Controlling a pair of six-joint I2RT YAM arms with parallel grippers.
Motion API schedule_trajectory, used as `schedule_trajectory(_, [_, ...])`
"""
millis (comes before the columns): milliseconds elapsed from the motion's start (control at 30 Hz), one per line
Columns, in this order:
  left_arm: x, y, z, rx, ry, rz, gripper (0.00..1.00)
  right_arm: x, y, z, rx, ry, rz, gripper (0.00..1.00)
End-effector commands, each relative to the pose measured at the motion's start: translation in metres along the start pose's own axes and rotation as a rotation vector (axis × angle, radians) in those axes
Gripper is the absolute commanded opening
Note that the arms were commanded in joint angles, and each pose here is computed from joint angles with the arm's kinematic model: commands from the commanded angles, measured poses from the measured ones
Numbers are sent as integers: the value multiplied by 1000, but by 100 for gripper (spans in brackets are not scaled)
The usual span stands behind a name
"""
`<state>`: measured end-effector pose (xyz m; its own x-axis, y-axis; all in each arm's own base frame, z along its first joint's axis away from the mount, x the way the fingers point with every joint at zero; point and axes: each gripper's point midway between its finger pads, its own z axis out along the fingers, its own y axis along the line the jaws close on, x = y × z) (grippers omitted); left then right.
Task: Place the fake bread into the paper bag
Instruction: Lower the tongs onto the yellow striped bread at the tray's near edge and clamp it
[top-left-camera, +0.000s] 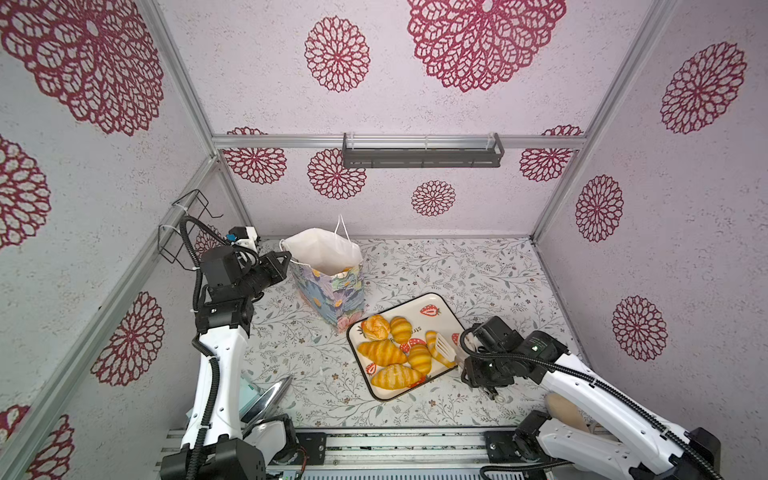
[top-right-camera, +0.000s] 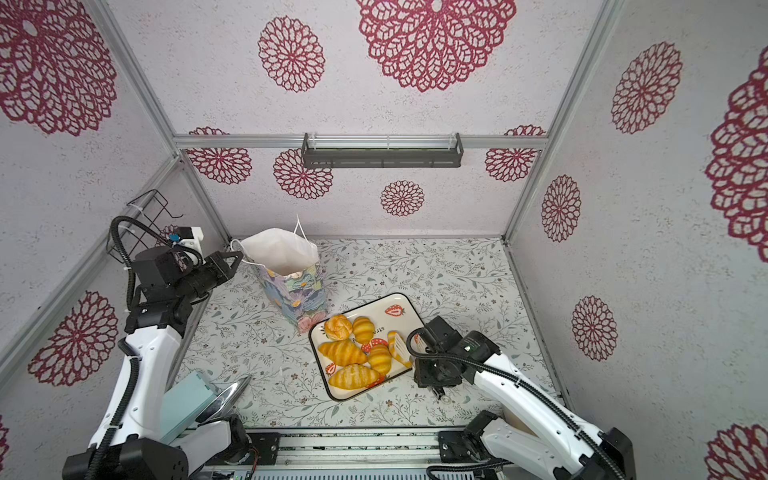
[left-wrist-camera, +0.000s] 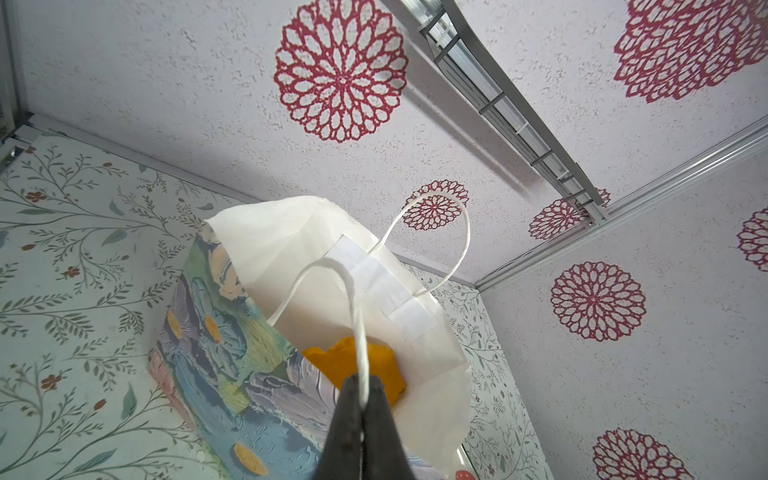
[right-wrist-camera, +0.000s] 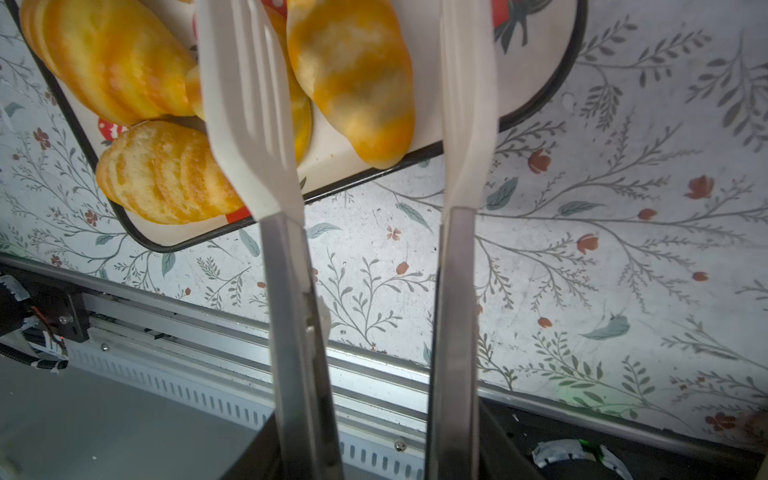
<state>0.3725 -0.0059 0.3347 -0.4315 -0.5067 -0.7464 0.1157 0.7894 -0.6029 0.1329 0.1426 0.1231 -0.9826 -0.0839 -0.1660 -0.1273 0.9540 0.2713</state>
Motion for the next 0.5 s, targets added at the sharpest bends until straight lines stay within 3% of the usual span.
schedule_trajectory(0, [-14, -6, -3, 30, -41, 3, 0, -3, 5, -6, -36, -27, 17, 50])
schedule_trajectory(467, [-14, -2, 0, 45, -35, -27, 0, 4, 0, 8, -37, -8, 15, 50])
